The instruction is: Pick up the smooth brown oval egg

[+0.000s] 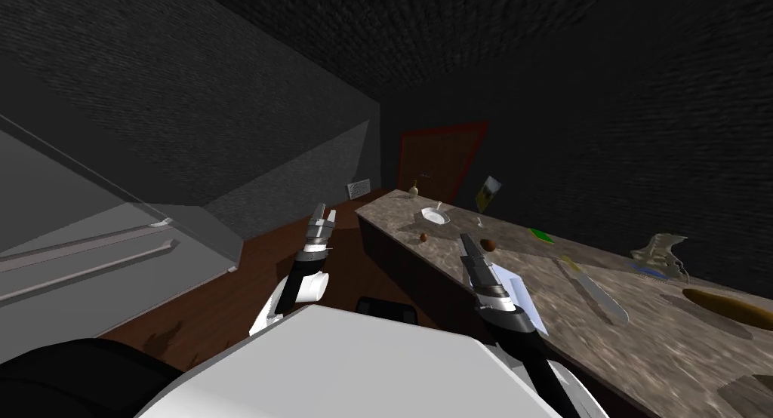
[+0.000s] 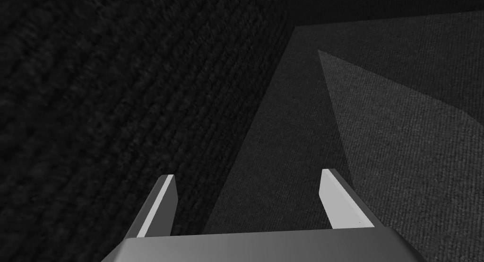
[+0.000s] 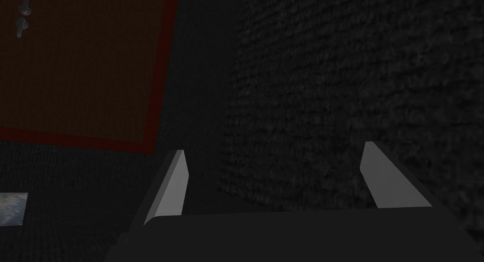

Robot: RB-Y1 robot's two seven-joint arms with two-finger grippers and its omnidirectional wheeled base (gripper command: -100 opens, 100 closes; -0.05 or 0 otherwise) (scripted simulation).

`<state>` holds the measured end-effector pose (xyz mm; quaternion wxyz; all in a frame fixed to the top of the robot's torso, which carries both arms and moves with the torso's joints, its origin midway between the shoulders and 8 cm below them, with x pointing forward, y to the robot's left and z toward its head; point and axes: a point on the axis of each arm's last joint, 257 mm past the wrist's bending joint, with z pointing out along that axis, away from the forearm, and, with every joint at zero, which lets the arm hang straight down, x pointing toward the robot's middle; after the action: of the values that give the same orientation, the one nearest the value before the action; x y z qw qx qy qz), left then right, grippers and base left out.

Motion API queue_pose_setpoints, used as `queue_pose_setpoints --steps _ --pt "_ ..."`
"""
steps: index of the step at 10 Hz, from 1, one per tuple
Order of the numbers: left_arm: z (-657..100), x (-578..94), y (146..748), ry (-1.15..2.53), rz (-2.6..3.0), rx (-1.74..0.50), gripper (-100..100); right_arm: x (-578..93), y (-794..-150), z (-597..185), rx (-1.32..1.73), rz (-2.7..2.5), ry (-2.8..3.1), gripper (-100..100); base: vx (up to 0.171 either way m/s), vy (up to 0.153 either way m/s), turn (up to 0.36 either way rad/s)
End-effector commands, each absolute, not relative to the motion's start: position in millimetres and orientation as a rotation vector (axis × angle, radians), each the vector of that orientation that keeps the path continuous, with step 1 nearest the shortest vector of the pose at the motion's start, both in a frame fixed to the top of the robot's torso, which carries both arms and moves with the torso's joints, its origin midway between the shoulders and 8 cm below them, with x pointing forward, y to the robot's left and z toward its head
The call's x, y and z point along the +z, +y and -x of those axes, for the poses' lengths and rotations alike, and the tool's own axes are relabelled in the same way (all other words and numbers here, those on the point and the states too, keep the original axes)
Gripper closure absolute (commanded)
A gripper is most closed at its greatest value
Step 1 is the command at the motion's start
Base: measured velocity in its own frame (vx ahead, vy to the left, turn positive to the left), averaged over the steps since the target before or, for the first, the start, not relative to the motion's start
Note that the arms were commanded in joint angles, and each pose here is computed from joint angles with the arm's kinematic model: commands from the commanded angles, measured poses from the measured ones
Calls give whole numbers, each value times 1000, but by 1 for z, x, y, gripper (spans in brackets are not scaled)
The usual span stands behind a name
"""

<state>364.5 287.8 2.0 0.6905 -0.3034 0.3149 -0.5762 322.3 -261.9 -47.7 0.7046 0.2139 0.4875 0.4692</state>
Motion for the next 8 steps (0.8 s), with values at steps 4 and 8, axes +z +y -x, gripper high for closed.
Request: queue_pose_setpoints --steps 4,8 --pt "-364 2 288 704 678 -1288 0 -115 -287 -305 861 -514 1312 -100 -31 -47 235" --pt "-364 2 288 704 678 -1288 0 -157 -307 -286 732 -536 1456 -100 -20 -44 253"
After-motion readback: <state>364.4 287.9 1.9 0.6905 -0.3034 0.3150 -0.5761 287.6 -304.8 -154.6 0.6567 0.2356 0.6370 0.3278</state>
